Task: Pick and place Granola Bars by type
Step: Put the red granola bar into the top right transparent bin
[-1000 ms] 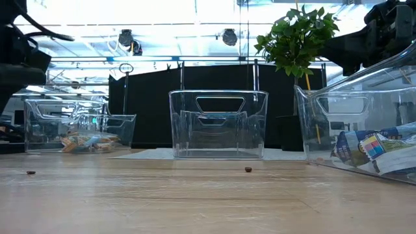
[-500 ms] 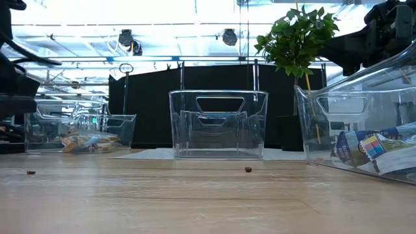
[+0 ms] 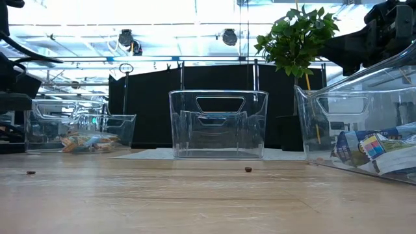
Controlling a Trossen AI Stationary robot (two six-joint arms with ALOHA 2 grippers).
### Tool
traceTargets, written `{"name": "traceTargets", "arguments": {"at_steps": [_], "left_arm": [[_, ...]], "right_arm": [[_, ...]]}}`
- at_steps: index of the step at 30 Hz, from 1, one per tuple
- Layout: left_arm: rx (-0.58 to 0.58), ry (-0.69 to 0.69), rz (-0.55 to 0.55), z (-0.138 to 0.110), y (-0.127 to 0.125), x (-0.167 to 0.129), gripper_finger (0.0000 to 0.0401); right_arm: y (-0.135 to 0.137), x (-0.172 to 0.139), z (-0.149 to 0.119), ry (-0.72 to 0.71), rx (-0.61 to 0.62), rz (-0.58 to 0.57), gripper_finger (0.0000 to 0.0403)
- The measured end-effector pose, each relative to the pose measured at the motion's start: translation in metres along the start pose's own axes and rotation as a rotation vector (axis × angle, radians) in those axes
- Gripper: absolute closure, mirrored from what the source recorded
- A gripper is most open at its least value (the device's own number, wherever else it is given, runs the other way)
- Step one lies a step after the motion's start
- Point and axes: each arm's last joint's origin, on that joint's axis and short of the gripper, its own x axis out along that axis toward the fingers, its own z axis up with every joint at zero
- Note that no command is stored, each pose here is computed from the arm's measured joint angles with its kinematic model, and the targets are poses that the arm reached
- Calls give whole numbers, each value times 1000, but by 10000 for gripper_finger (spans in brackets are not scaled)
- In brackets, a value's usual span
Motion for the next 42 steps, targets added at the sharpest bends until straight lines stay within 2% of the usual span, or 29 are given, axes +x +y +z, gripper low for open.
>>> {"name": "traceTargets", "arguments": {"at_steps": [2,4,10,15,23,27,30,33,38,40,42], "left_arm": [[4,5,0,0,0,0,367],[8,4,-2,-1,0,-1,388],[56,-49,-32,0,-3,-5,398],[122,-135,-126,-1,-17,-30,399],[263,-388,-308,3,-39,-97,400],[427,-728,-395,8,-50,-133,400],[525,-1036,-358,14,-58,-151,400],[556,-1203,-239,25,-59,-154,400],[471,-1224,-122,56,-54,-132,401],[473,-1209,-118,66,-56,-122,401],[533,-1173,-163,76,-60,-113,401]], "right_arm": [[0,0,0,-1,0,0,243],[0,0,0,0,0,0,243],[0,0,0,1,0,0,243],[0,0,0,1,0,0,243],[0,0,0,1,0,0,243],[0,0,0,1,0,0,243],[0,0,0,2,-1,0,243],[0,0,0,2,-1,0,243],[0,0,0,1,-1,0,243],[0,0,0,2,-1,0,243],[0,0,0,2,-1,0,243]]}}
